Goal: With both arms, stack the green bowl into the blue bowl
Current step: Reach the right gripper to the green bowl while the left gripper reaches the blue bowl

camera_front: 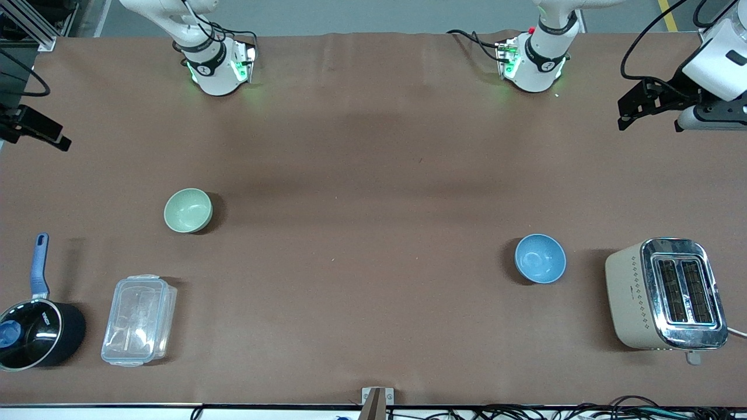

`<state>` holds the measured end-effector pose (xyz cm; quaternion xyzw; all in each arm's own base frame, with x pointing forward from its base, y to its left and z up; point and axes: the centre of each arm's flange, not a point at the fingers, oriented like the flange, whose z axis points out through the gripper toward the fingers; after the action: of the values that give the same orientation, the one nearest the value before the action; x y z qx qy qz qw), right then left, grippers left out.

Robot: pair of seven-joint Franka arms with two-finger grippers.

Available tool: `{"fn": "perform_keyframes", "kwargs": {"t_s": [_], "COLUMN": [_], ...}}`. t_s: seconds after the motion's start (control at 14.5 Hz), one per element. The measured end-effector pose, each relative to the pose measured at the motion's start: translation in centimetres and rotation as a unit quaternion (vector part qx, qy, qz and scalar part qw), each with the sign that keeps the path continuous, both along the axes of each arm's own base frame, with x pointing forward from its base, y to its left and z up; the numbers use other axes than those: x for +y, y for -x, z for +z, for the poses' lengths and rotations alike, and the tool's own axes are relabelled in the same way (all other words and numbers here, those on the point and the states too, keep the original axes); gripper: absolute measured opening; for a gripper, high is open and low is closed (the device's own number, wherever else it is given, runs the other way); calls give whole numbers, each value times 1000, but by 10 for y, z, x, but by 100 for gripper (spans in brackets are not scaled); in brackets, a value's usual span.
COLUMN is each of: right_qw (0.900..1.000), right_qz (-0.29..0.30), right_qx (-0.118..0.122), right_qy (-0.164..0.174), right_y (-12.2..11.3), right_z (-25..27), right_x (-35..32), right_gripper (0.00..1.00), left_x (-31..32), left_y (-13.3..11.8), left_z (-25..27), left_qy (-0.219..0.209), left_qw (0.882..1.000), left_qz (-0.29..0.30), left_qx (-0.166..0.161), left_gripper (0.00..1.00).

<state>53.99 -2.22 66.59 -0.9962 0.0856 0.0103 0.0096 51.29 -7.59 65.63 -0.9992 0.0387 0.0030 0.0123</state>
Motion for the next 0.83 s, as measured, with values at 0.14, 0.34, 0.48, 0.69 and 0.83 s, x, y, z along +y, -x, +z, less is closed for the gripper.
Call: {"fn": "perform_keyframes", "kwargs": {"t_s": [0.14,0.34,0.48,0.69,0.83], "right_qw": [1000,1000,1000,999,999], "right_qz": [9,13,12,34,43], "right_qx": [0,0,1,17,30], "right_qy": [0,0,0,-1,-4], "right_y": [0,0,0,1,-3], "right_z": [0,0,-1,-10,-39], "right_x": [1,-2,-4,-14,-33], "right_gripper": [100,100,100,100,100], "left_x": [0,0,3,10,13], "left_y": [-2,-11,-34,-87,-116], "left_z": [-2,-13,-45,-125,-183], "left_qy": [0,-1,-5,1,1], "left_qw": [1000,1000,1000,999,999], "left_qz": [0,0,2,7,6], "left_qx": [2,12,27,35,36], "left_gripper": [100,100,100,100,100]}}
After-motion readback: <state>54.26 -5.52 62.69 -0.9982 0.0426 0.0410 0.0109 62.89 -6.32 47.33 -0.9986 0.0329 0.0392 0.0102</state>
